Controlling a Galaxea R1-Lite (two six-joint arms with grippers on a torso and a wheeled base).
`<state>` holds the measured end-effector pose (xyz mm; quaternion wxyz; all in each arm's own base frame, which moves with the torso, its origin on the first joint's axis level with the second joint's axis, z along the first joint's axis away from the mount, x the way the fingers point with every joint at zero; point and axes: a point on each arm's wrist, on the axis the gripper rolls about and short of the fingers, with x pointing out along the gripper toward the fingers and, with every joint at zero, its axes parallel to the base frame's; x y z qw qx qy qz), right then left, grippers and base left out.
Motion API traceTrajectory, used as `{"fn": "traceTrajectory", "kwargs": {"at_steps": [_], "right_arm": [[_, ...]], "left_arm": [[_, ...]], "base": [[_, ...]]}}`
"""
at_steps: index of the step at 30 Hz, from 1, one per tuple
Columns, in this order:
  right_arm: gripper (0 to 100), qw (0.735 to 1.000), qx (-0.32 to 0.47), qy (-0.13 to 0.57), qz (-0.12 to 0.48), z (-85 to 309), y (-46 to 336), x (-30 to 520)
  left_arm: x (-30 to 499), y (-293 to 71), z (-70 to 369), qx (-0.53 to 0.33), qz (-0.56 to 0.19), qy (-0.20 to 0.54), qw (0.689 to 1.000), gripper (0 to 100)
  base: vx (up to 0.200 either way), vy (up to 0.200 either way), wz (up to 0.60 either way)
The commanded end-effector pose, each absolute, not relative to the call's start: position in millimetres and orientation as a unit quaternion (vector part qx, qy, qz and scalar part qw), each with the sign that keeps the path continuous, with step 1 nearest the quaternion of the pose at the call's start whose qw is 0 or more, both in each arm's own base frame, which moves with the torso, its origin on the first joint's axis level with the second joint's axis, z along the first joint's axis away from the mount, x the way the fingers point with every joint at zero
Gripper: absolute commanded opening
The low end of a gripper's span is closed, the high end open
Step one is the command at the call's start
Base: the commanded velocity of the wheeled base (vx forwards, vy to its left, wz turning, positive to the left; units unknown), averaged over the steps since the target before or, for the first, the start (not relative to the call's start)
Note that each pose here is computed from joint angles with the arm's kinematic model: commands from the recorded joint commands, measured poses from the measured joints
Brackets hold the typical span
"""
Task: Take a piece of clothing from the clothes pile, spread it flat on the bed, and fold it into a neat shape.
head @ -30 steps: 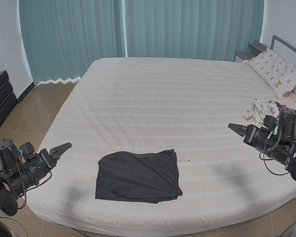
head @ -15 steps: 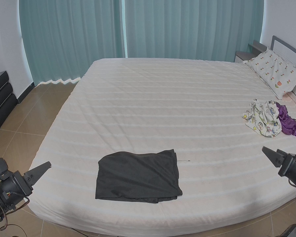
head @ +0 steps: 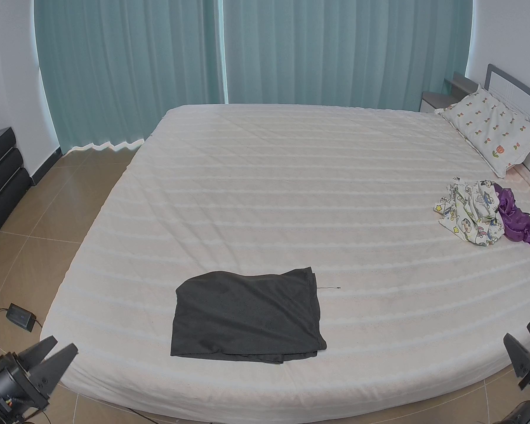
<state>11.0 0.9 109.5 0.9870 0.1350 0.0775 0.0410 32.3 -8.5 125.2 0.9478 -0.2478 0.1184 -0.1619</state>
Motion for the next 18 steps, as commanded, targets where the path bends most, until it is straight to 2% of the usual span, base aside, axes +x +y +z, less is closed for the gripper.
{"fn": "traceTrajectory", "kwargs": {"at_steps": [1,3,8,15,18], "right_arm": [[100,0.995,0.089,-0.018,0.037,82,1,-24],[100,0.998,0.037,-0.024,0.037,82,2,-24],[100,0.999,-0.013,-0.027,0.022,82,1,-23],[100,0.999,-0.023,-0.016,-0.017,82,-1,-24],[100,0.999,-0.019,-0.017,-0.035,82,-1,-24]], "left_arm": [[-9,-7,98,-0.193,-0.182,0.066,0.962,100],[-17,-7,91,-0.174,-0.183,0.058,0.966,100],[-26,-8,89,-0.15,-0.175,0.015,0.973,100],[-25,-5,85,-0.071,-0.107,-0.011,0.992,100],[-23,-4,82,0.0,-0.084,-0.027,0.996,100]], "base": [[0.0,0.0,0.0],[0.0,0.0,0.0],[0.0,0.0,0.0],[0.0,0.0,0.0],[0.0,0.0,0.0]]}}
